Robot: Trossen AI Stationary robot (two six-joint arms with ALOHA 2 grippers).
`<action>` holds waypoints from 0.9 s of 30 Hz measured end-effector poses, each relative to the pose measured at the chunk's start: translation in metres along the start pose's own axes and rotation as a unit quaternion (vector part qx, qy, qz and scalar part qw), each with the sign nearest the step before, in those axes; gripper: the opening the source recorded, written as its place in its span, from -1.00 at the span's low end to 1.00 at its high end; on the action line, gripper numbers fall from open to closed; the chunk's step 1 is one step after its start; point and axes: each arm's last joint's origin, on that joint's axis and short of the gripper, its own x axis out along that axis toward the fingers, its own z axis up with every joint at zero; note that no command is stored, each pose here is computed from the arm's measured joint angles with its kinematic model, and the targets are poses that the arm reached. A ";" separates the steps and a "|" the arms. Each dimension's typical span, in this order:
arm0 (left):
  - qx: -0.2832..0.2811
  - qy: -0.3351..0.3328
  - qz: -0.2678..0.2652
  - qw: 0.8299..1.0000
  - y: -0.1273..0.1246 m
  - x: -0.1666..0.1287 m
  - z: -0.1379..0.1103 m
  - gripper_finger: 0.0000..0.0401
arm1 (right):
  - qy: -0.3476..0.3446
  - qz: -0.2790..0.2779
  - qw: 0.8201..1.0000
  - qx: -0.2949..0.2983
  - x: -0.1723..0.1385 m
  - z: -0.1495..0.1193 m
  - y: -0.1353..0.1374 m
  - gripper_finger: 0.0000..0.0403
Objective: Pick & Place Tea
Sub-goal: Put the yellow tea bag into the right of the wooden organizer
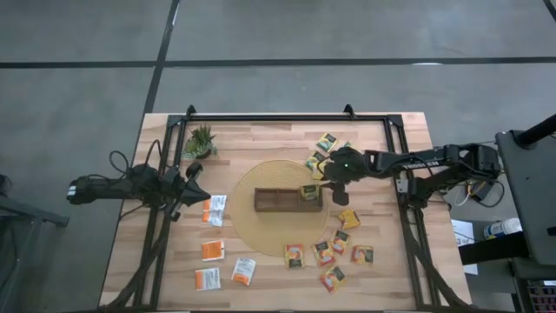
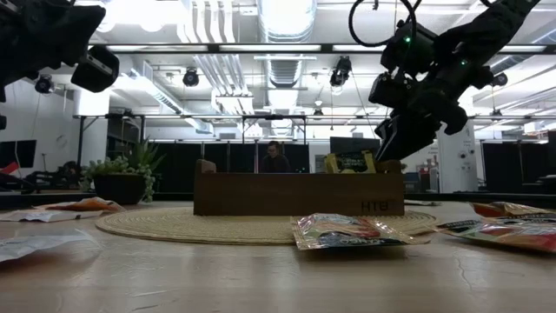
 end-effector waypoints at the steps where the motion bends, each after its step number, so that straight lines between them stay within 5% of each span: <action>1: 0.000 0.000 0.000 1.000 0.000 0.000 0.000 -1.00 | 0.001 0.000 1.000 -0.002 0.001 0.001 0.000 -0.53; 11: 0.000 0.000 0.000 1.000 0.000 0.000 0.000 -1.00 | 0.008 0.000 1.000 -0.018 0.007 0.011 -0.003 -0.92; 27: 0.000 0.000 0.000 1.000 0.000 0.000 0.000 -1.00 | -0.084 -0.037 0.995 0.034 -0.039 0.028 0.001 -0.96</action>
